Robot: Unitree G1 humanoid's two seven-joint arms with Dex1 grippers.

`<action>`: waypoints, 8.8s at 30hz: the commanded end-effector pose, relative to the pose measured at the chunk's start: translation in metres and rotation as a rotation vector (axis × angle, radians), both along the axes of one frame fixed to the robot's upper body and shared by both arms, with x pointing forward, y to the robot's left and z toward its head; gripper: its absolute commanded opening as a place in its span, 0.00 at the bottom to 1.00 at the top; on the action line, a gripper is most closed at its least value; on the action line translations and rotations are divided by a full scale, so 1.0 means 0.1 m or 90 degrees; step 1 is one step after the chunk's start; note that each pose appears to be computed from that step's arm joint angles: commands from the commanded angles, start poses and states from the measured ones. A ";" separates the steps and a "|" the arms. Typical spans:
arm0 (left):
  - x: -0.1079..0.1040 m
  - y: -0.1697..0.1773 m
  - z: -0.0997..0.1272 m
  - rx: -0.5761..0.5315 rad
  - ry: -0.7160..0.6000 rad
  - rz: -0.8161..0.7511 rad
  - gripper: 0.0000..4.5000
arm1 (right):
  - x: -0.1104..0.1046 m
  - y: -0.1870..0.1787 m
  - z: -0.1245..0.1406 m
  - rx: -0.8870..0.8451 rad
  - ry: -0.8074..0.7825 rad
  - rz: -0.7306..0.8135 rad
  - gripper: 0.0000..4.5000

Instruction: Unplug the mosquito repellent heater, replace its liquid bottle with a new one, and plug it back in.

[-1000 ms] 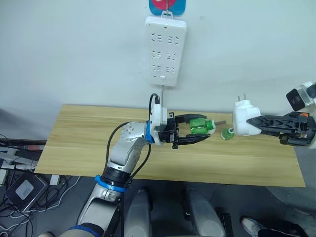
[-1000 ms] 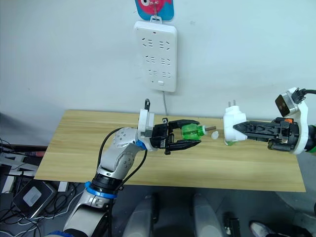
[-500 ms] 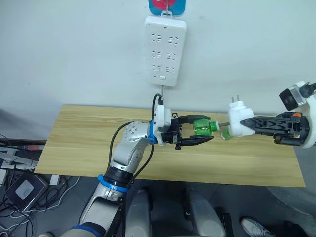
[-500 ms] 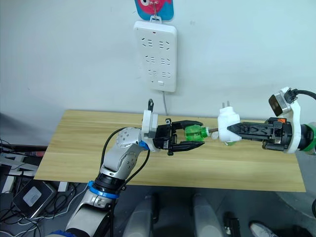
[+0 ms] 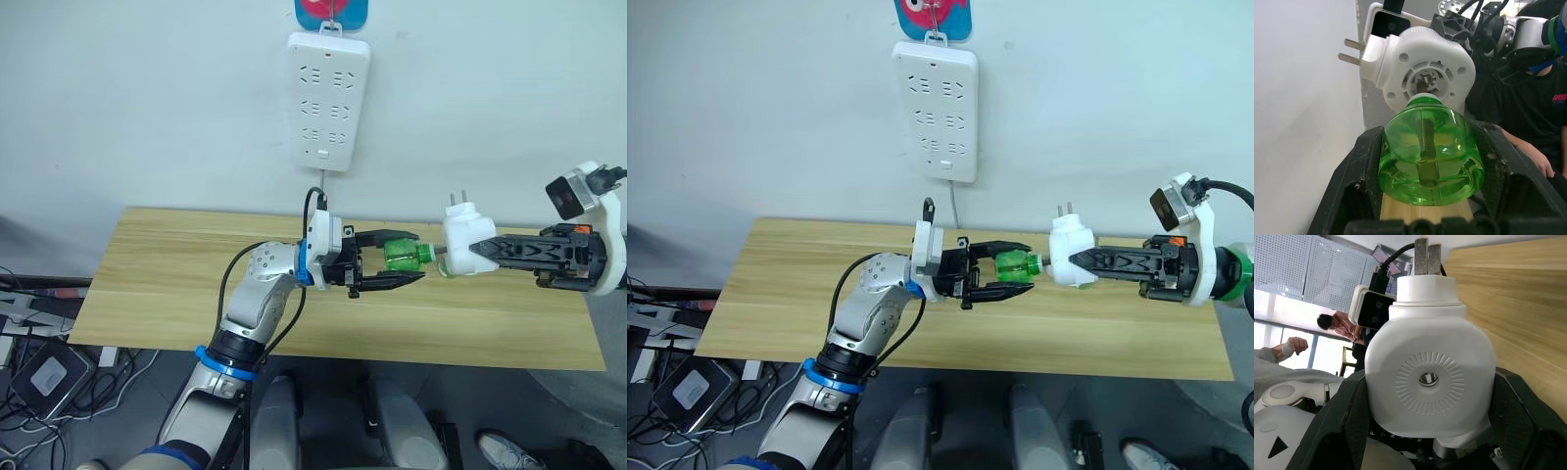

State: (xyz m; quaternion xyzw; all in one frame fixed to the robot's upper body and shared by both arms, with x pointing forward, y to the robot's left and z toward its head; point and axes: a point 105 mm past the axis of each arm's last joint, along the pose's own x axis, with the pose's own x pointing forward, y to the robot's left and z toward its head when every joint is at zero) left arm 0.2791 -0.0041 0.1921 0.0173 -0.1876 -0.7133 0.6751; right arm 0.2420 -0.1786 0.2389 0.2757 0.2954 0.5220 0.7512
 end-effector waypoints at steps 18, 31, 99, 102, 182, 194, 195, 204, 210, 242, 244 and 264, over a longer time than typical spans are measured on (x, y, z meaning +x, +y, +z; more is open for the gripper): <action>-0.05 -0.05 0.10 -0.005 -0.040 -0.025 0.50 | -0.08 0.12 0.06 0.000 -0.033 0.033 0.66; -0.06 -0.04 0.12 -0.004 -0.046 -0.032 0.50 | 0.03 0.04 0.07 0.007 -0.030 -0.013 0.66; -0.01 -0.09 0.14 0.005 -0.068 -0.029 0.50 | 0.02 0.16 0.08 0.000 -0.046 0.010 0.66; 0.00 -0.11 0.13 0.005 -0.067 -0.029 0.50 | 0.02 0.19 0.07 -0.007 -0.053 0.012 0.66; 0.06 -0.09 0.19 0.011 -0.062 -0.037 0.50 | 0.22 -0.38 -0.39 -0.256 -0.140 -0.136 0.01; 0.14 -0.09 0.19 0.015 -0.038 -0.007 0.50 | -0.17 0.19 -0.29 -0.116 -0.104 0.004 0.01; 0.16 -0.09 0.19 0.016 -0.036 -0.005 0.50 | -0.25 0.26 -0.26 -0.101 -0.103 0.022 0.01; 0.20 -0.09 0.14 0.035 -0.046 -0.003 0.50 | -0.37 0.42 0.01 -0.035 -0.148 0.055 0.01; 0.15 -0.12 0.07 0.049 -0.063 -0.022 0.50 | -0.17 0.45 0.25 -0.019 -0.205 0.026 0.01; -0.09 -0.09 0.03 0.060 -0.075 -0.102 0.50 | 0.41 0.19 -0.27 -0.241 -0.174 -0.114 0.01; -0.06 -0.08 0.05 0.057 -0.073 -0.094 0.50 | 0.36 0.19 -0.30 -0.246 -0.170 -0.096 0.01; 0.02 -0.10 0.10 0.040 -0.067 -0.071 0.50 | 0.10 0.28 -0.37 -0.226 -0.145 -0.008 0.01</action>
